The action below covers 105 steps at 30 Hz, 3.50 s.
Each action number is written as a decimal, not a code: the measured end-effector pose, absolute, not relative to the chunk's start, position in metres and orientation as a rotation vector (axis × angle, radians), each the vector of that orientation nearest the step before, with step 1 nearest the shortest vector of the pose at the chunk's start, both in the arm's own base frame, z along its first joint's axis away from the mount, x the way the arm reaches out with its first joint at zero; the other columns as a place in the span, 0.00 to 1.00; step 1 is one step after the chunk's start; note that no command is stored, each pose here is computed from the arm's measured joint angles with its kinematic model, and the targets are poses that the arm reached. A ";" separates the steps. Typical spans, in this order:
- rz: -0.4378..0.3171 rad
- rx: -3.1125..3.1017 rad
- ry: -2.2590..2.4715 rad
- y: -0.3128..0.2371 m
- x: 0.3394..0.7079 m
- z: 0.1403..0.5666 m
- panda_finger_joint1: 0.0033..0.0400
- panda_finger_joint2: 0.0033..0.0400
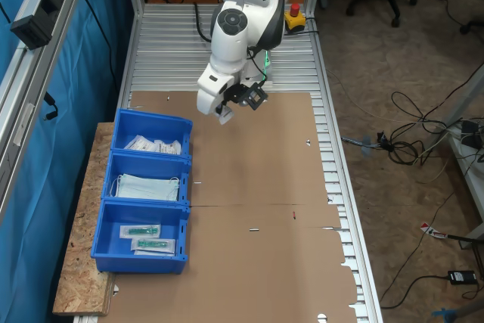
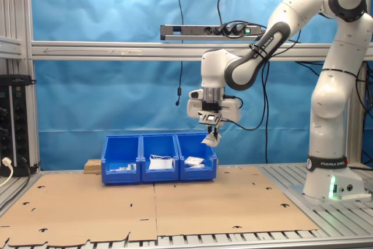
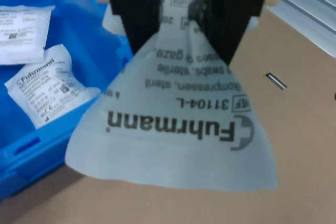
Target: Pick and place sorting task of medical equipment.
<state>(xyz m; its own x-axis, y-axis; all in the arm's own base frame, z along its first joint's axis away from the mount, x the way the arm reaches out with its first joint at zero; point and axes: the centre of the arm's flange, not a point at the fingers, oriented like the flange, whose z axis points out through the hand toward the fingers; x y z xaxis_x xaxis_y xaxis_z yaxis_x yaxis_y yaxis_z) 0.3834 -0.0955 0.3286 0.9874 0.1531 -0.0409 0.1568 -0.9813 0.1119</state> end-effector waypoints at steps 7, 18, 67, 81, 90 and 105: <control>-0.081 3.012 0.167 -0.119 0.383 0.336 0.08 0.08; -0.130 3.030 0.033 -0.165 0.388 0.337 0.08 0.08; -0.169 3.090 -0.243 -0.272 0.410 0.317 0.08 0.08; -0.196 3.101 -0.243 -0.273 0.410 0.306 0.08 0.08; -0.206 3.105 -0.242 -0.274 0.412 0.302 0.08 0.08; -0.203 3.107 -0.242 -0.277 0.417 0.300 0.08 0.08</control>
<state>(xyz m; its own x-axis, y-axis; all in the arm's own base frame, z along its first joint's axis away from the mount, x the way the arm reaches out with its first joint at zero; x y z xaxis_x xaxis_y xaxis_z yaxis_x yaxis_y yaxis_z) 0.4171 -0.2773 0.2997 0.9795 -0.1556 -0.1281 -0.1532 -0.9878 0.0284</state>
